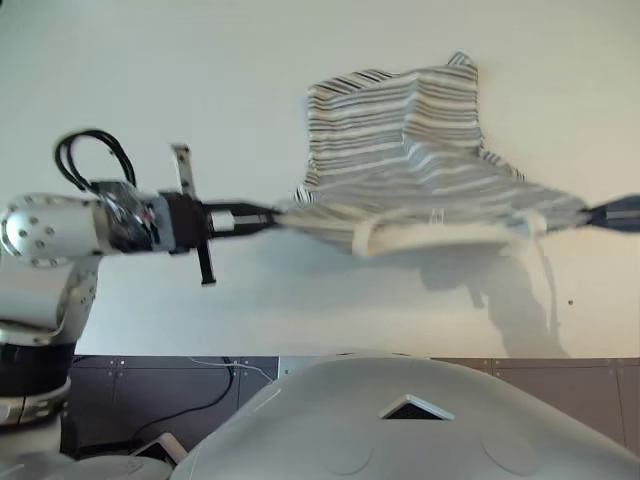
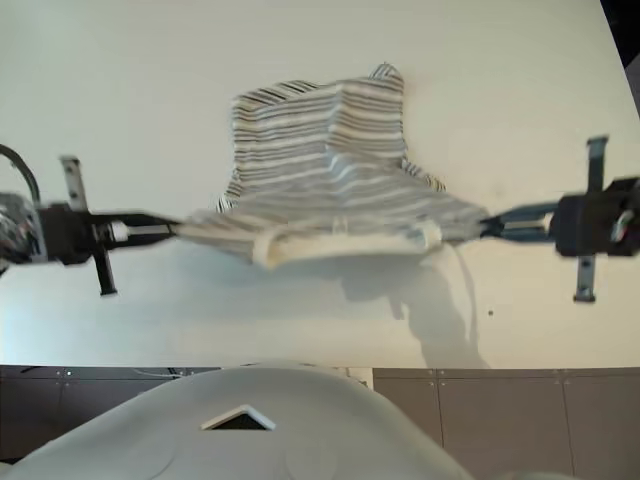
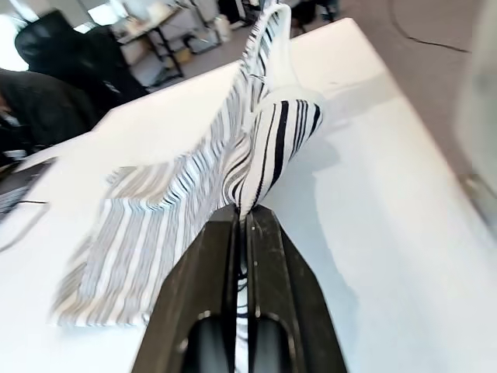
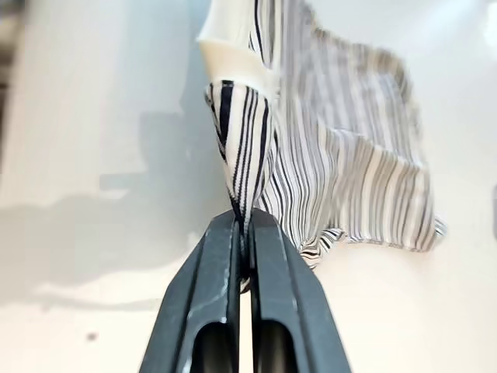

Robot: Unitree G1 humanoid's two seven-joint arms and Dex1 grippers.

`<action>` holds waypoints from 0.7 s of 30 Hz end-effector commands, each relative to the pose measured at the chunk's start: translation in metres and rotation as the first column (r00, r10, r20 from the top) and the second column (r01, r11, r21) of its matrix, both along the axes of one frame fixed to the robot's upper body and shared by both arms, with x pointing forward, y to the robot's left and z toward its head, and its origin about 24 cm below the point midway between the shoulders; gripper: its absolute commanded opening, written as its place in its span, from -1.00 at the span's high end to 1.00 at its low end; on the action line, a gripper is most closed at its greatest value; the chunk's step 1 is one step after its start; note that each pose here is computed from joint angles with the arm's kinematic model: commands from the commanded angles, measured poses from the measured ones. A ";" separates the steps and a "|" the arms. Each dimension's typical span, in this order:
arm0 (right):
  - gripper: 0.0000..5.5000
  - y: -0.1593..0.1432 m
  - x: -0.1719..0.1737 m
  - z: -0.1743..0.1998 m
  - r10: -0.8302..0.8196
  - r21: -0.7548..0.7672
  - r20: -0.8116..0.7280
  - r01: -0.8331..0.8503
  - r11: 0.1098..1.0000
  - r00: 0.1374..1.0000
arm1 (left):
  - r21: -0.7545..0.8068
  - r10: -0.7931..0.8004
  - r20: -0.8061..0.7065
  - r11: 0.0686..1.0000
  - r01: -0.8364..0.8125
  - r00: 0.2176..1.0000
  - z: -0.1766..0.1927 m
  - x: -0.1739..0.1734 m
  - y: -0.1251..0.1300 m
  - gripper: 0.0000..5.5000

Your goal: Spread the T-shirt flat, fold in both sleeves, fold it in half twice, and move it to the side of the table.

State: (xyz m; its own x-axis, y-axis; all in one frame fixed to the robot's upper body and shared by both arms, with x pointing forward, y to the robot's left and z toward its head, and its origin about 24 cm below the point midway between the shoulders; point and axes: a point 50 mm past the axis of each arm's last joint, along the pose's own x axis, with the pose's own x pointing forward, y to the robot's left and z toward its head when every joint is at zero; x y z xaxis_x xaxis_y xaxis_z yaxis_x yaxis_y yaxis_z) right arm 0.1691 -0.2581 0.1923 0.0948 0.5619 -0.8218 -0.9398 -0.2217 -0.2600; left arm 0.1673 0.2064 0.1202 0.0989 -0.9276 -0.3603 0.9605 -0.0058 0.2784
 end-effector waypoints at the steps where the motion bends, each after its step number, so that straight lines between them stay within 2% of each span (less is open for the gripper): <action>1: 0.95 0.018 -0.022 -0.052 0.028 -0.027 -0.111 -0.031 0.999 0.993 | 0.156 -0.063 0.017 0.986 0.060 0.998 -0.039 -0.003 0.001 0.96; 5: 0.95 0.019 -0.040 -0.087 0.031 -0.083 -0.147 -0.044 0.996 0.989 | 0.216 -0.088 0.019 0.973 0.082 0.996 -0.062 -0.009 0.004 0.96; 10: 0.95 0.014 -0.049 -0.091 0.047 -0.118 -0.185 -0.069 0.991 0.982 | 0.153 -0.064 -0.084 0.985 0.076 0.994 -0.067 -0.032 0.000 0.96; 13: 0.95 0.015 -0.046 -0.086 0.025 -0.103 -0.156 -0.042 0.994 0.987 | 0.160 -0.009 -0.120 0.987 0.028 0.993 -0.070 -0.043 0.001 0.96; 14: 0.87 0.015 -0.046 -0.084 0.019 -0.100 -0.158 -0.035 0.994 0.987 | 0.174 -0.004 -0.140 0.984 0.028 0.990 -0.070 -0.047 0.003 0.88; 16: 0.70 0.015 -0.050 -0.076 0.011 -0.083 -0.195 -0.028 0.996 0.981 | 0.203 -0.011 -0.162 0.978 0.045 0.987 -0.062 -0.052 0.007 0.73; 19: 0.68 0.017 -0.050 -0.056 -0.029 -0.017 -0.256 0.026 1.000 0.966 | 0.194 -0.001 -0.273 0.979 0.056 0.962 -0.031 -0.047 0.012 0.71; 21: 0.68 0.019 -0.043 -0.043 -0.030 0.023 -0.253 0.037 0.999 0.967 | 0.122 0.003 -0.342 0.992 0.041 0.940 -0.008 -0.037 0.008 0.71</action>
